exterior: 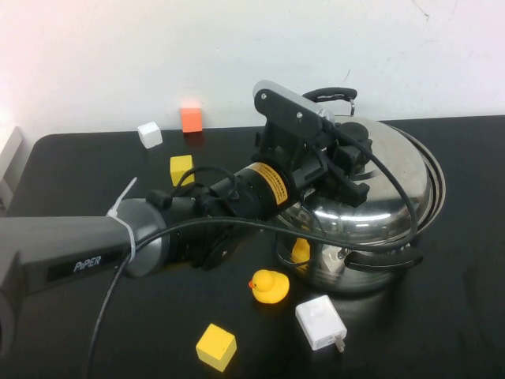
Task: Cover the pot
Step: Place the pot lid on the pot
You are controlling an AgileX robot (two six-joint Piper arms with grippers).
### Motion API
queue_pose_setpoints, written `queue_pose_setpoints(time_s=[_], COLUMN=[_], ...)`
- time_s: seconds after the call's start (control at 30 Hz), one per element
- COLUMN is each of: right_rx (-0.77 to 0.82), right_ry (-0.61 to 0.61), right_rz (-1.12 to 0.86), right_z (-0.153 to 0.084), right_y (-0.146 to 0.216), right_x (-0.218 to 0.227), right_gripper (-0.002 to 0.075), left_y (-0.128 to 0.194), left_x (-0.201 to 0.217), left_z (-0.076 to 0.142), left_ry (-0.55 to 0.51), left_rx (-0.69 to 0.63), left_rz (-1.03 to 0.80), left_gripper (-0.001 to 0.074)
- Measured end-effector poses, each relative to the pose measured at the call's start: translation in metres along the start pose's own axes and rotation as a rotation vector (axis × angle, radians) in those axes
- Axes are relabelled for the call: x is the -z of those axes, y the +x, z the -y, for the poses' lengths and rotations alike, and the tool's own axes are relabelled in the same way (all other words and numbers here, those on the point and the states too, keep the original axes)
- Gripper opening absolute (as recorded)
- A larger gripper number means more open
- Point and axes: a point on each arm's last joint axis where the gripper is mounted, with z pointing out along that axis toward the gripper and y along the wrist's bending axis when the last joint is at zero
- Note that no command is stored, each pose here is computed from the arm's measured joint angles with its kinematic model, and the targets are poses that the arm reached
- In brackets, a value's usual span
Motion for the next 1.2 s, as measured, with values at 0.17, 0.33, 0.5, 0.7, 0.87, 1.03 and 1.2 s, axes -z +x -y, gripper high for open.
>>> queue_pose_setpoints(time_s=[0.17,0.33,0.5,0.7,0.87,1.03,1.2], right_rx=[0.0,0.0,0.0,0.0,0.0,0.0,0.0], right_ry=[0.0,0.0,0.0,0.0,0.0,0.0,0.0], right_rz=[0.0,0.0,0.0,0.0,0.0,0.0,0.0], right_z=[0.0,0.0,0.0,0.0,0.0,0.0,0.0], right_y=[0.0,0.0,0.0,0.0,0.0,0.0,0.0], right_x=[0.0,0.0,0.0,0.0,0.0,0.0,0.0], right_gripper=[-0.0002,-0.0002,-0.0002,-0.0002,-0.0002,-0.0002,-0.0002], left_y=[0.001,0.001,0.0,0.009,0.013,0.013,0.013], left_x=[0.0,-0.001,-0.002,-0.007,-0.008,-0.009,-0.009], left_z=[0.0,0.001,0.002,0.001,0.001,0.001,0.001], left_ry=[0.005,0.013,0.028,0.032,0.034,0.037,0.038], left_rx=[0.007,0.013,0.017,0.029,0.006,-0.004,-0.025], left_rz=[-0.014,-0.001,0.035,0.04,0.039,0.058,0.066], left_gripper=[0.0333,0.0333,0.0333,0.0333,0.0333,0.0333,0.0333])
